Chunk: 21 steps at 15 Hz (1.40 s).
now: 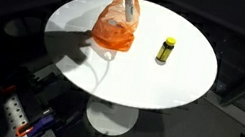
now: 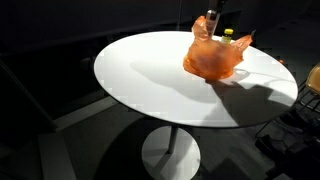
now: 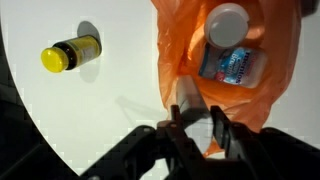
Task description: Put the roll on stick inside the plastic bag
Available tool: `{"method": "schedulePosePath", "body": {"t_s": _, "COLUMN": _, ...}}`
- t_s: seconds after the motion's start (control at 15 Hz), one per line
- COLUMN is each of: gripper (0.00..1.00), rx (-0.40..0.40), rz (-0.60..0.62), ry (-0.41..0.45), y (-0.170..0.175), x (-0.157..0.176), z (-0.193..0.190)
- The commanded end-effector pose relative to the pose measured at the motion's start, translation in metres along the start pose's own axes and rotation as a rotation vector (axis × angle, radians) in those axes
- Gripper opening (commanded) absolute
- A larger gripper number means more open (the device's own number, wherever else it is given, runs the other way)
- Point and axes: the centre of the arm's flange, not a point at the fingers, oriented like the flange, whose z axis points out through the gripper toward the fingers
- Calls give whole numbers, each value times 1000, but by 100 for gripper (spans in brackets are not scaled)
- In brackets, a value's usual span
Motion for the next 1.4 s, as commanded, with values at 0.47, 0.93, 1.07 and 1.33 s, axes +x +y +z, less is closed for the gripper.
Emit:
{"method": "schedulePosePath", "body": {"t_s": 0.47, "gripper": 9, "rx": 227, "rz": -43, "ry": -14, "y": -54, "x": -9, "z": -11}}
{"method": "schedulePosePath", "body": {"t_s": 0.93, "gripper": 9, "rx": 257, "rz": -51, "ry": -62, "y": -59, "x": -25, "z": 16}}
{"method": "schedulePosePath", "body": {"t_s": 1.07, "gripper": 9, "rx": 235, "rz": -66, "ry": -62, "y": -59, "x": -29, "z": 27}}
{"method": "schedulePosePath", "body": {"t_s": 1.33, "gripper": 10, "rx": 197, "rz": -97, "ry": -38, "y": -59, "x": -33, "z": 41}}
